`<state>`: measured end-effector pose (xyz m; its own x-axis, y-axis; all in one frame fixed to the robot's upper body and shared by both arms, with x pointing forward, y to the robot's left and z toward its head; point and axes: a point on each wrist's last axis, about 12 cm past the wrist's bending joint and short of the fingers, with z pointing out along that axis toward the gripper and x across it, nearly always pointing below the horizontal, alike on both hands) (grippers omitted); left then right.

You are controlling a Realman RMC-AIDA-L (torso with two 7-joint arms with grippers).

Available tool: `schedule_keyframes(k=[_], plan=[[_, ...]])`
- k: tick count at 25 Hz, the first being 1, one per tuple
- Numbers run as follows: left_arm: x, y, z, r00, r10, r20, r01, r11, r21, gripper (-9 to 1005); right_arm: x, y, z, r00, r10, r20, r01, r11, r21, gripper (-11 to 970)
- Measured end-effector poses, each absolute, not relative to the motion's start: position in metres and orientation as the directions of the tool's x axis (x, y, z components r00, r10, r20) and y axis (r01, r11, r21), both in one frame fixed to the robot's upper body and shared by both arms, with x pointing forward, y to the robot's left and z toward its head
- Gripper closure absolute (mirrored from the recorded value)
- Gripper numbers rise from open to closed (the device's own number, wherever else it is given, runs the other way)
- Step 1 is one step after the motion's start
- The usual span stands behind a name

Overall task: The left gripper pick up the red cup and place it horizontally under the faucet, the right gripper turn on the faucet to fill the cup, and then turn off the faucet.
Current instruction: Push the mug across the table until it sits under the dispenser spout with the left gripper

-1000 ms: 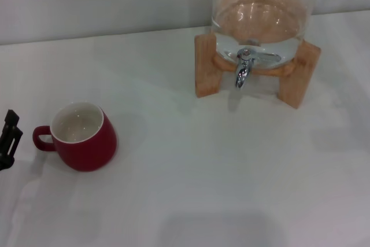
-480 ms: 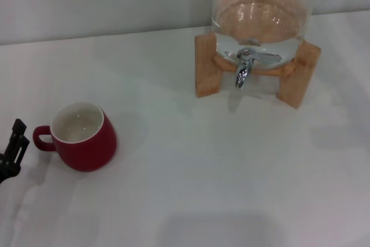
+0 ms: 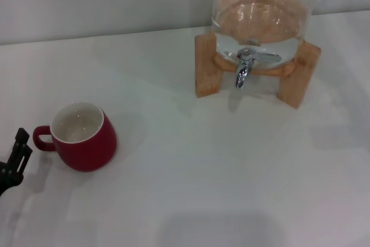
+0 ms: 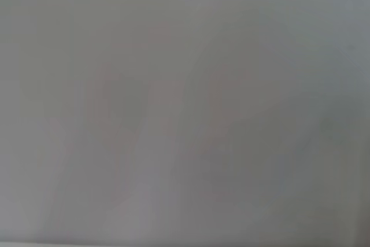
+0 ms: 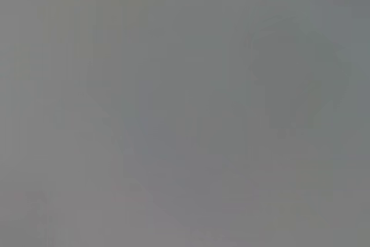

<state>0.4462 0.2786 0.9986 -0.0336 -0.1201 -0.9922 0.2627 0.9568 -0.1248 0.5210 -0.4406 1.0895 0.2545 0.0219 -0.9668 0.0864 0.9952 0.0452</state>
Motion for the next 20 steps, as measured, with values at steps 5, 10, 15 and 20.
schedule_keyframes(k=[5,10,15,20], plan=[[0.441,0.2804,0.9964,-0.041,-0.124,-0.991,0.249,0.96,-0.13,353,0.5213,-0.4406,1.0897,0.254,0.022,-0.967,0.086,0.995,0.045,286],[0.4386,0.283,0.9939,-0.053,-0.126,-0.991,0.232,0.963,-0.135,361,0.5221,-0.4403,1.0902,0.256,0.022,-0.966,0.084,0.995,0.045,286],[0.4384,0.2848,0.9894,-0.089,-0.116,-0.989,0.219,0.967,-0.133,369,0.5226,-0.4401,1.0904,0.257,0.022,-0.966,0.084,0.995,0.045,286],[0.4408,0.2857,0.9875,-0.111,-0.107,-0.988,0.215,0.968,-0.129,377,0.5226,-0.4392,1.0901,0.258,0.024,-0.966,0.082,0.995,0.047,286]])
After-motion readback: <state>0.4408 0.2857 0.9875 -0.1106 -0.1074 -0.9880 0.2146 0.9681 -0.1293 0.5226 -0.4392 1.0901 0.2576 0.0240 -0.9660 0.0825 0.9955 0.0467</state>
